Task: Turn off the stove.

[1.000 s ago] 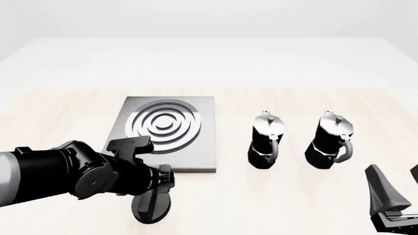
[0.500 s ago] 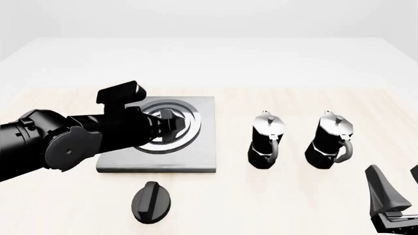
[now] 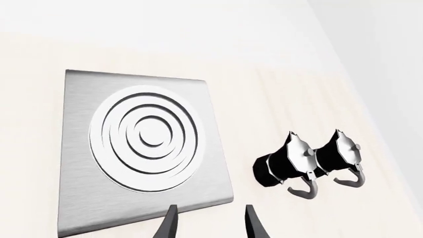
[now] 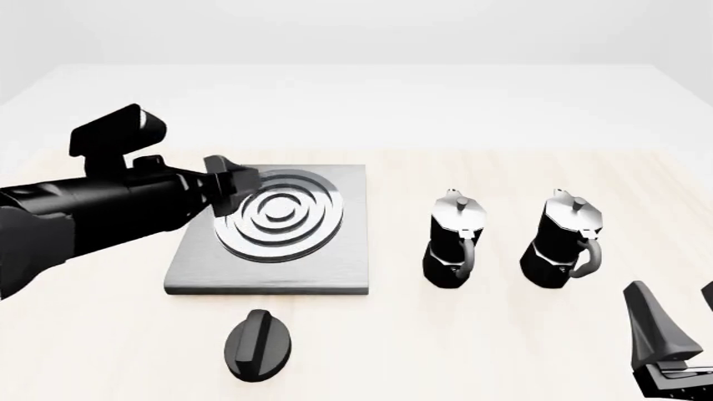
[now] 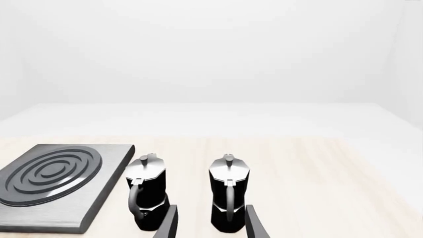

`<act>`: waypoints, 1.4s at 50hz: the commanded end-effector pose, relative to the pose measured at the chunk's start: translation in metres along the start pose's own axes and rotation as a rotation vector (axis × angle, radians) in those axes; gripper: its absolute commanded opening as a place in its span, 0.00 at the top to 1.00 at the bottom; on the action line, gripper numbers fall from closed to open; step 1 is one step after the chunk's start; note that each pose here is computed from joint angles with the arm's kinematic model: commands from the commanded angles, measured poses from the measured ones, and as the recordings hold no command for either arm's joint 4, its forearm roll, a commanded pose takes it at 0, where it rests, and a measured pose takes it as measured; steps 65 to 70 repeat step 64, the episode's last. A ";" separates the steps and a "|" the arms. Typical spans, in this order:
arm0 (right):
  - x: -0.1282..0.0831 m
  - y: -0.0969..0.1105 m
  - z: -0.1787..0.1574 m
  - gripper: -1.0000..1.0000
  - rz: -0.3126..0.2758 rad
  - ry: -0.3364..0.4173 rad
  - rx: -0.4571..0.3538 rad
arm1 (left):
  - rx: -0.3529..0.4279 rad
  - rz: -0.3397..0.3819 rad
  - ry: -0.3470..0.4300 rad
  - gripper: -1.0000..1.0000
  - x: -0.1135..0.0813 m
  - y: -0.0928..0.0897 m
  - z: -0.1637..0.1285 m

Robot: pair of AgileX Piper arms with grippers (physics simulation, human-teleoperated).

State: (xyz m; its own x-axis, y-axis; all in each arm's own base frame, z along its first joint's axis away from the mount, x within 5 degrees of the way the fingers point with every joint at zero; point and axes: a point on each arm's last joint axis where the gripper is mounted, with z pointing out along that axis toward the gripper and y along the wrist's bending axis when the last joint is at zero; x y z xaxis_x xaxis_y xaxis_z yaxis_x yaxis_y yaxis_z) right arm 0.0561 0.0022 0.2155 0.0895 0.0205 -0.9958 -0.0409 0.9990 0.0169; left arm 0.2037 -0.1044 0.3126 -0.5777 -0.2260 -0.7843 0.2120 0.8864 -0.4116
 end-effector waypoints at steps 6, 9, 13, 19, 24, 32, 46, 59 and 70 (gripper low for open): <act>0.000 0.000 0.000 0.00 -0.009 -0.002 0.003 | -0.052 -0.036 -0.079 0.00 -0.008 0.016 -0.044; 0.000 0.000 0.000 0.00 -0.009 -0.002 0.003 | -0.063 -0.040 -0.094 0.00 -0.009 0.018 -0.053; 0.000 0.000 0.000 0.00 -0.010 -0.002 0.001 | -0.072 -0.055 -0.117 0.00 -0.010 0.021 -0.063; 0.000 0.000 0.000 0.00 -0.009 -0.002 0.001 | -0.090 -0.082 -0.144 0.00 -0.007 0.026 -0.075; -0.001 0.000 0.000 0.00 -0.009 -0.002 0.000 | -0.103 -0.100 -0.166 0.00 -0.006 0.029 -0.084; 0.000 0.000 0.000 0.00 -0.009 -0.002 0.000 | -0.129 -0.142 -0.199 0.00 0.002 0.037 -0.096; 0.000 0.000 0.000 0.00 -0.010 -0.001 -0.004 | -0.165 -0.181 -0.260 0.00 0.005 0.042 -0.117; 0.000 0.000 0.000 0.00 -0.009 -0.001 -0.005 | -0.171 -0.212 -0.334 0.00 0.004 0.042 -0.132; 0.000 0.000 0.000 0.00 -0.010 -0.001 -0.007 | -0.172 -0.223 -0.345 0.00 0.007 0.043 -0.135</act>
